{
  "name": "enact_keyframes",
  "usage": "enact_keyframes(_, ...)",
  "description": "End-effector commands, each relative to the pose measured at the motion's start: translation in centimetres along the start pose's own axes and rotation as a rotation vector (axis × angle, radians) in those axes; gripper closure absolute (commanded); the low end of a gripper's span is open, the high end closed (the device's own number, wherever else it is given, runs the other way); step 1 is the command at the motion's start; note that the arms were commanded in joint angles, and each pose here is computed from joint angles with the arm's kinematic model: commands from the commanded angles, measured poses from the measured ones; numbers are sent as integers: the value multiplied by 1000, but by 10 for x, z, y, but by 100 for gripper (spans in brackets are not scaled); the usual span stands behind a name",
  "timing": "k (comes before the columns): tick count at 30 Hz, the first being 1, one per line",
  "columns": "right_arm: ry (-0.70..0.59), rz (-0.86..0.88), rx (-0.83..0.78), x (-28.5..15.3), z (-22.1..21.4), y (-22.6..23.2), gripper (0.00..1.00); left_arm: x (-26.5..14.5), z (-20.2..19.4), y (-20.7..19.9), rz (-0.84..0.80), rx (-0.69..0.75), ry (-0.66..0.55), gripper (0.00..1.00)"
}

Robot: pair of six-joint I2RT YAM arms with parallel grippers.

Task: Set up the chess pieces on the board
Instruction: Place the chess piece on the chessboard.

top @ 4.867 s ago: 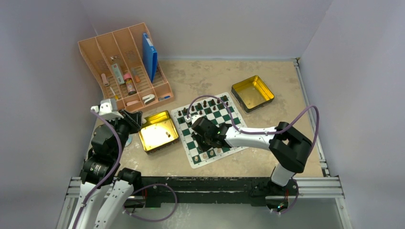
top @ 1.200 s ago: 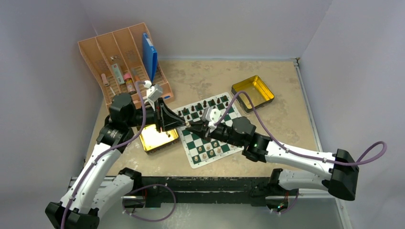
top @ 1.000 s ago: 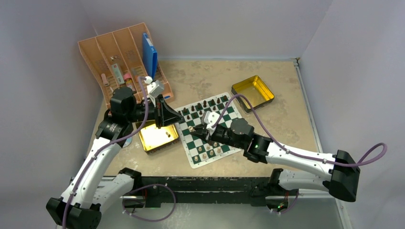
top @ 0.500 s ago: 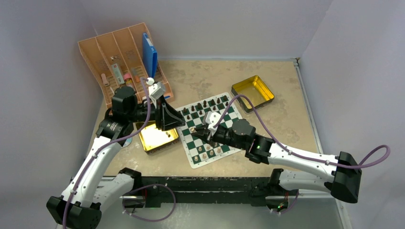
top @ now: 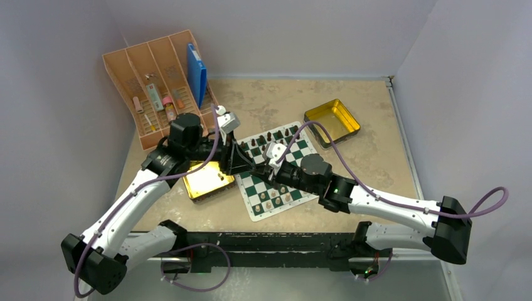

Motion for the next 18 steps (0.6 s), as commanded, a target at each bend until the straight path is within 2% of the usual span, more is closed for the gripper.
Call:
enact_keyframes(1,-71,-59,-11,-1,29,-14,100,2,14,2,49,22,-24,62)
enact_keyframes(4,-71,-60,-15,-2,29,-14,100,3,15,6,72,12,-27,66)
enact_keyframes(10,-65,-76,-14,-3,26,-15,100,3,16,7,94,-44,-16,80)
enact_keyframes(15,-59,-100,12,-1,25,-19,96,2,12,3,94,-63,-1,100)
enact_keyframes(18,-43,-95,25,1,27,-19,92,1,6,3,110,-91,21,100)
Point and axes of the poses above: each gripper's point midway between its finger pads, its own x axis out along the fingers, its own y axis along the line the jaws close on, z = x × y, the point moved 3 cm from there along -x, back along the fingers, and after that the axes turned 9 degrees about -x, right-handed, at the moved point
